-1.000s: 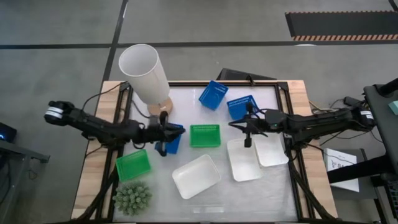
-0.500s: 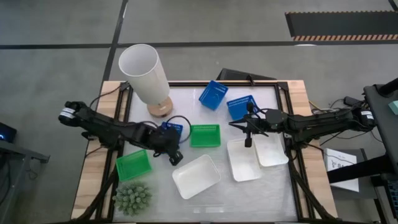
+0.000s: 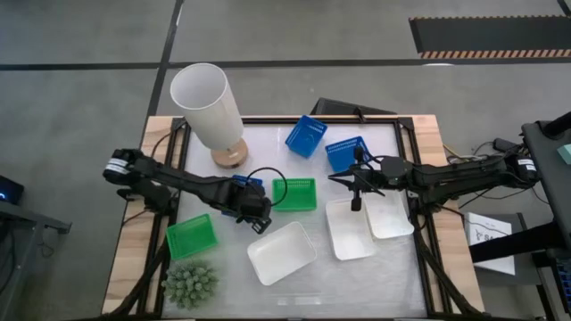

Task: Stack baskets by color
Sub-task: Stack the bottom blue bin on top of the top left blue bin

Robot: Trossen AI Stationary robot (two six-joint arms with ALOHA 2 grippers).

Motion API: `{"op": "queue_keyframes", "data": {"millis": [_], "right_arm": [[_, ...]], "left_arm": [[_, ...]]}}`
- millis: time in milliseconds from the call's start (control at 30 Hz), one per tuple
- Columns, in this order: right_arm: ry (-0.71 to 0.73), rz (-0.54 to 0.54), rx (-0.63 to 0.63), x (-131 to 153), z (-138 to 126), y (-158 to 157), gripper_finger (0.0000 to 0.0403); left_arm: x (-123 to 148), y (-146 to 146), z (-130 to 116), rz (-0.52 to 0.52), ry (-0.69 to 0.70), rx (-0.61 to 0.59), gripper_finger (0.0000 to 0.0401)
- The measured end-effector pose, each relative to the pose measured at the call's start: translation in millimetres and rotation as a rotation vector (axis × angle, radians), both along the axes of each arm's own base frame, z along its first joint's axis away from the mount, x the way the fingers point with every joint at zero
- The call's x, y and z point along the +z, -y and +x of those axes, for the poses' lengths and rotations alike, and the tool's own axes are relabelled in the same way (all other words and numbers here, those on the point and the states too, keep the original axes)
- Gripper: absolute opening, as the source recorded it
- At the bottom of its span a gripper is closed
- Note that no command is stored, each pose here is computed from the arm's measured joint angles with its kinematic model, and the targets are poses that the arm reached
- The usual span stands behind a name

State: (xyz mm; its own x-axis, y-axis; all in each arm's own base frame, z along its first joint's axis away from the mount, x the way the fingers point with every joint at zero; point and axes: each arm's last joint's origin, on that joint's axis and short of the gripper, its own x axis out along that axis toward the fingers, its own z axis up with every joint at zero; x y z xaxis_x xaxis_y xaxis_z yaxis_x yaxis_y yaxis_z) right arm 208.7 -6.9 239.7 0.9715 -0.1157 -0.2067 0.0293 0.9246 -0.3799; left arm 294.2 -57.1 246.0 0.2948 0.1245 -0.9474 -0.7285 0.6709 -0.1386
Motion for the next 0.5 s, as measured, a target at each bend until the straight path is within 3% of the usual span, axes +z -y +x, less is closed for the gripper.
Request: {"op": "queue_keyframes", "data": {"millis": [367,500], "right_arm": [[-0.007,0.001,0.000,-0.7,-0.2,0.0,0.0009],[-0.007,0.001,0.000,-0.7,-0.1,0.0,0.0009]], "left_arm": [[-29.5,-11.2,-2.4,0.030,0.029,0.100,0.0128],[-41.6,-13.2,-6.9,0.050,0.022,0.134,0.0152]]}}
